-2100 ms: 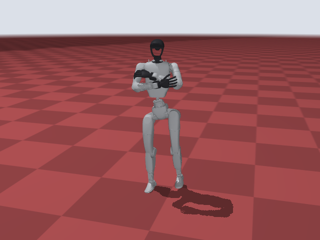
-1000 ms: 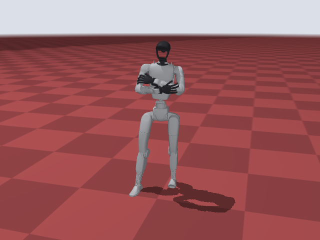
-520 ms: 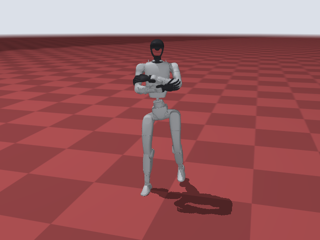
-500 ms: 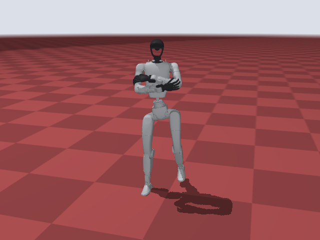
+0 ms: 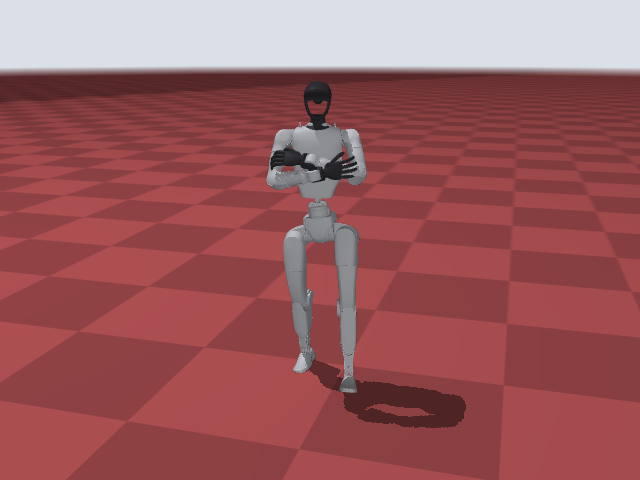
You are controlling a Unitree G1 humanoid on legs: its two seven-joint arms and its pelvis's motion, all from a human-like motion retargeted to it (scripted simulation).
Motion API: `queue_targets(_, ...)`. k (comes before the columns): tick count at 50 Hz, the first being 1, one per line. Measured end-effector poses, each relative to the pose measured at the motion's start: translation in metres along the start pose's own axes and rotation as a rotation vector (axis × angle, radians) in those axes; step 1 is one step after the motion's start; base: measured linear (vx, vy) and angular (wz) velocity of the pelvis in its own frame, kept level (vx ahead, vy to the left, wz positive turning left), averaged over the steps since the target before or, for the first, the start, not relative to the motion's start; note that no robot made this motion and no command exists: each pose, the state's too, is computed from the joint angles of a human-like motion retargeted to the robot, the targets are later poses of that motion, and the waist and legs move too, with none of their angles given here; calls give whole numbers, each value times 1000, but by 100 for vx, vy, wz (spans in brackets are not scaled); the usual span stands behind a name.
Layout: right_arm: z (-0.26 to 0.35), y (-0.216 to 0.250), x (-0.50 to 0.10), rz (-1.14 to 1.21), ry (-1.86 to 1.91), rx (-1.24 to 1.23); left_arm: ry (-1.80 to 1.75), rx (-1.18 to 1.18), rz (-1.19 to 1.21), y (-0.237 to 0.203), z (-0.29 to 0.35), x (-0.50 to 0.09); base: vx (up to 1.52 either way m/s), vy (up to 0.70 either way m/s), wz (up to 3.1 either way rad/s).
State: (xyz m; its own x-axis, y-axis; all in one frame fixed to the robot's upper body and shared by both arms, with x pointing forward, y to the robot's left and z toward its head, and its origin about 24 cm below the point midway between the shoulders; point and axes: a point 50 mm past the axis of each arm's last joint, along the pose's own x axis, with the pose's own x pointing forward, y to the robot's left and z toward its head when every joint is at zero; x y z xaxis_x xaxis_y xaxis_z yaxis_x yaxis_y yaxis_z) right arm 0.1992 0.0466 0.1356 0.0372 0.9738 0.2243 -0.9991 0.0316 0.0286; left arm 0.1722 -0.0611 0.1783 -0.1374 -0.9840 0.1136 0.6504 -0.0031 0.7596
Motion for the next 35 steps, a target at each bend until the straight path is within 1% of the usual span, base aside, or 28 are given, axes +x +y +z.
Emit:
queue_targets(6, 0, -1, -1, 1, -7, 49, 9, -34, -25, 0, -1, 1, 46, 13, -25)
queue_targets(11, -7, 0, -3, -8, -38, 154, -4, -92, -38, -5, -3, 1, 48, 19, 1)
queue_targets(19, -16, 0, -9, -64, -61, 268, 1, -164, -1, -12, -8, 4, 39, 16, 8)
queue_targets(31, -22, 1, -9, -80, -47, 340, -27, -213, 15, -10, -7, 5, 35, 2, 54)
queue_targets(35, -22, 2, -4, -62, -22, 313, -21, -200, 25, -10, -9, 6, 43, -10, 50)
